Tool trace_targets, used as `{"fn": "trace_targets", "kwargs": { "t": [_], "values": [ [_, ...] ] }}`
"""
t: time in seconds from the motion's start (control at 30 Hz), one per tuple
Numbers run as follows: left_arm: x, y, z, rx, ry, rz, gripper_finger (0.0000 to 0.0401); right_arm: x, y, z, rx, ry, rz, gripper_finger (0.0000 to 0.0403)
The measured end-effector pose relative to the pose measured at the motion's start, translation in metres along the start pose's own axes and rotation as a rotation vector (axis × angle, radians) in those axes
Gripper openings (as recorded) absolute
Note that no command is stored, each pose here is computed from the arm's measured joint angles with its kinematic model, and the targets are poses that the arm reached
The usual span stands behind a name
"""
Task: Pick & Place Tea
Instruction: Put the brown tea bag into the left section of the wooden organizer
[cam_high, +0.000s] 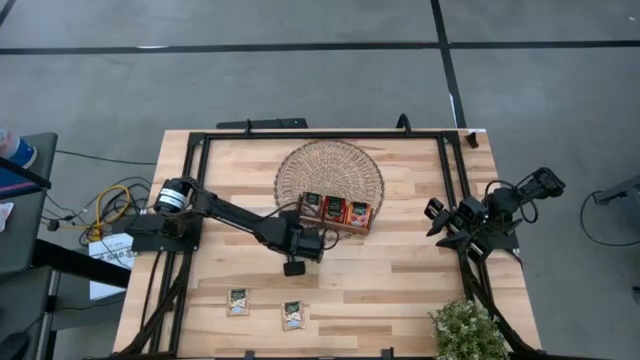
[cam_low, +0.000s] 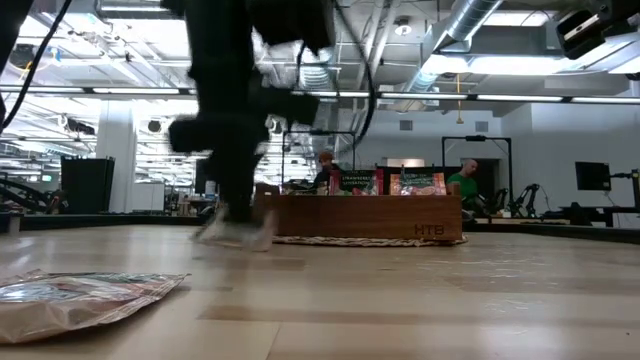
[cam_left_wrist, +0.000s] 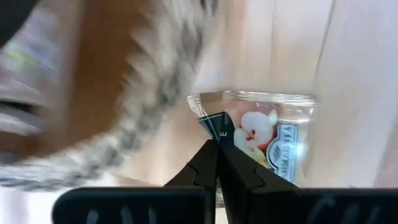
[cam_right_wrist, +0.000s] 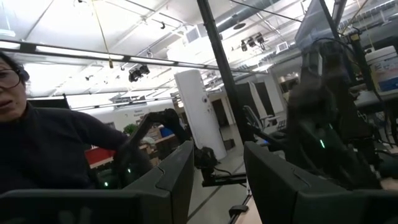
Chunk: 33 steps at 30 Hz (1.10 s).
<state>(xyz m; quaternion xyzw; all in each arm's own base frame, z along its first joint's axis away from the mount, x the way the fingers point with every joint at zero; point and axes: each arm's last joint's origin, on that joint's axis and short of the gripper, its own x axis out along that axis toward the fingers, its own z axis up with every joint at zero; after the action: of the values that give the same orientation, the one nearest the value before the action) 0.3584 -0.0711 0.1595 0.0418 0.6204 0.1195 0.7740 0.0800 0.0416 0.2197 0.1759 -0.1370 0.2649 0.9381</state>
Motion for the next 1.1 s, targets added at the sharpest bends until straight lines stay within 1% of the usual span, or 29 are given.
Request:
{"fn": "trace_targets", "kwargs": {
  "t": [0.2, 0.3, 0.4, 0.47, 0.53, 0.6, 0.73, 0.8, 0.87, 0.9, 1.1],
  "values": [
    [-0.040, 0.009, 0.007, 0.010, -0.054, 0.131, 0.0000, 0.000, 0.000, 0.000, 0.000, 0.004, -0.001, 0.0134],
    [-0.060, 0.014, 0.017, -0.017, -0.160, 0.198, 0.0000, 0.000, 0.000, 0.000, 0.000, 0.003, -0.001, 0.0134],
    [-0.065, 0.018, 0.022, 0.015, -0.210, 0.311, 0.0000, 0.000, 0.000, 0.000, 0.000, 0.004, -0.001, 0.0134],
    [-0.067, 0.018, 0.027, 0.048, -0.257, 0.359, 0.0000, 0.000, 0.000, 0.000, 0.000, 0.003, -0.001, 0.0134],
    [-0.065, 0.020, 0.031, 0.088, -0.273, 0.404, 0.0000, 0.000, 0.000, 0.000, 0.000, 0.003, -0.001, 0.0134],
    [-0.058, 0.022, 0.035, 0.113, -0.269, 0.445, 0.0000, 0.000, 0.000, 0.000, 0.000, 0.003, -0.001, 0.0134],
    [-0.040, 0.029, 0.041, 0.142, -0.228, 0.495, 0.0000, 0.000, 0.000, 0.000, 0.000, 0.003, -0.001, 0.0134],
    [-0.029, 0.031, 0.042, 0.181, -0.191, 0.558, 0.0000, 0.000, 0.000, 0.000, 0.000, 0.003, -0.001, 0.0134],
    [-0.025, 0.035, 0.043, 0.181, -0.181, 0.641, 0.0000, 0.000, 0.000, 0.000, 0.000, 0.003, -0.001, 0.0134],
    [-0.025, 0.037, 0.043, 0.174, -0.182, 0.662, 0.0000, 0.000, 0.000, 0.000, 0.000, 0.003, -0.001, 0.0134],
    [-0.025, 0.042, 0.044, 0.143, -0.184, 0.654, 0.0000, 0.000, 0.000, 0.000, 0.000, 0.003, 0.000, 0.0134]
  ]
}}
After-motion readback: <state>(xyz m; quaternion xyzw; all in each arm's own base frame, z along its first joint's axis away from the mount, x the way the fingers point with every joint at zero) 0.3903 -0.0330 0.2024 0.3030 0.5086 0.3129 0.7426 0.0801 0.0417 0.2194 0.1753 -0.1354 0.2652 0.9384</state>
